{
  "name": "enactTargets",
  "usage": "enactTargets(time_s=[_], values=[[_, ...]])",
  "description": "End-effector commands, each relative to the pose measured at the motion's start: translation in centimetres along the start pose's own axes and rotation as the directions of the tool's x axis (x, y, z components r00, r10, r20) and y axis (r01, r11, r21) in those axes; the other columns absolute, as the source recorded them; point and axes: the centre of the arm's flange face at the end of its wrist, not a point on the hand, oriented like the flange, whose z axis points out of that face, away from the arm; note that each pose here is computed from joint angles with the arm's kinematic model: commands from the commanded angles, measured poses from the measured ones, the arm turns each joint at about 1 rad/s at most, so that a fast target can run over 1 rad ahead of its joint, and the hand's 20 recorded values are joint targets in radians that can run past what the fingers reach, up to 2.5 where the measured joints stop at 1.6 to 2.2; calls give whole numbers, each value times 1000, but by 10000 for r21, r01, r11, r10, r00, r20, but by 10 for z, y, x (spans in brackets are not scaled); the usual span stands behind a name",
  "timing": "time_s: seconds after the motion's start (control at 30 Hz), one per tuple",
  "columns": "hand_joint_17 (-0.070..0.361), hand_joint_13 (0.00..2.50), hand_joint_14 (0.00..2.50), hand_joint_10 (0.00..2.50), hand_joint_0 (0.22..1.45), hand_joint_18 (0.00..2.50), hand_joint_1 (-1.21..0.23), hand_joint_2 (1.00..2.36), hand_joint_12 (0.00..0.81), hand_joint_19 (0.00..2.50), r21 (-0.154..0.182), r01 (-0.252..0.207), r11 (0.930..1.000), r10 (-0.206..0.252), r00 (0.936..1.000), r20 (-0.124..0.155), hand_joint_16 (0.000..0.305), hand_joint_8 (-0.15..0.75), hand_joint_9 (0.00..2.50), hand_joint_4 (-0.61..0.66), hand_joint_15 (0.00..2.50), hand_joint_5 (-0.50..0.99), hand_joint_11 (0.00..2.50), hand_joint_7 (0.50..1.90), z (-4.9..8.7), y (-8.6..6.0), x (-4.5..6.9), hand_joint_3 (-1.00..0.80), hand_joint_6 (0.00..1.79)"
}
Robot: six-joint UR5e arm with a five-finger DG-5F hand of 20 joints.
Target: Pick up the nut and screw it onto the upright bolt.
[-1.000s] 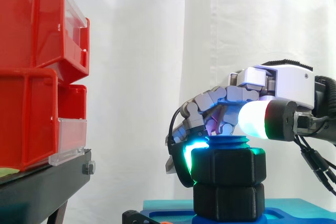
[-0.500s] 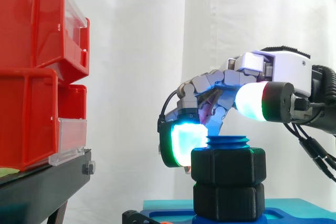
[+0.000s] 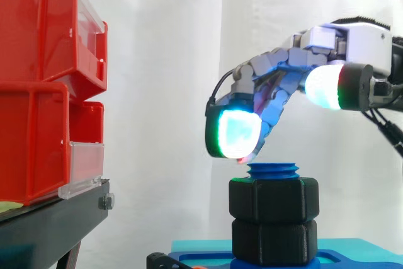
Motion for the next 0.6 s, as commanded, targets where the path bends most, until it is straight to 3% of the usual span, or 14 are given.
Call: enactTargets(time_s=[0.0,0.03,0.07,0.13,0.17,0.2,0.27,0.37,0.43,0.5,0.57], values=[[72,689,0,0,520,509,-156,1000,263,180,175,479,9987,-464,9962,-735,32,257,976,263,0,-86,0,966,-16,4,-19,-500,504],[73,688,0,0,520,508,-156,1000,263,180,249,405,9989,-382,9955,-869,32,258,970,264,0,-86,0,962,-19,4,-21,-500,504],[73,686,0,0,519,508,-159,1000,264,180,397,879,9953,-824,9888,-1245,32,260,966,266,0,-87,0,965,-26,7,-33,-500,504],[73,681,0,0,518,507,-174,1000,266,173,550,1091,9925,-991,9821,-1601,33,259,957,264,0,-90,0,957,-33,11,-44,-500,504],[74,672,0,0,520,496,-195,1000,269,169,609,1121,9918,-998,9790,-1775,33,260,949,263,0,-91,0,959,-36,11,-45,-500,504],[74,664,0,0,522,491,-223,1000,270,165,817,1180,9896,-985,9724,-2117,33,259,944,266,0,-92,0,956,-42,16,-57,-500,504],[74,648,0,0,522,477,-236,1000,270,159,1046,1123,9882,-847,9675,-2381,33,258,935,269,0,-94,0,951,-50,22,-67,-500,504],[74,626,0,0,522,459,-241,1000,268,155,1360,1194,9835,-830,9654,-2473,33,258,932,267,0,-96,0,935,-68,35,-81,-500,504],[75,619,0,0,519,454,-252,1000,271,149,1527,1211,9808,-789,9632,-2571,33,254,922,268,0,-99,0,928,-78,41,-79,-500,504],[76,602,0,0,516,438,-264,1000,275,139,1908,1286,9732,-795,9660,-2460,34,256,911,265,0,-103,0,923,-95,53,-81,-500,504],[75,589,0,0,521,428,-310,1000,276,129,2223,1271,9667,-798,9744,-2100,34,250,900,264,0,-106,0,910,-106,60,-86,-500,504]])
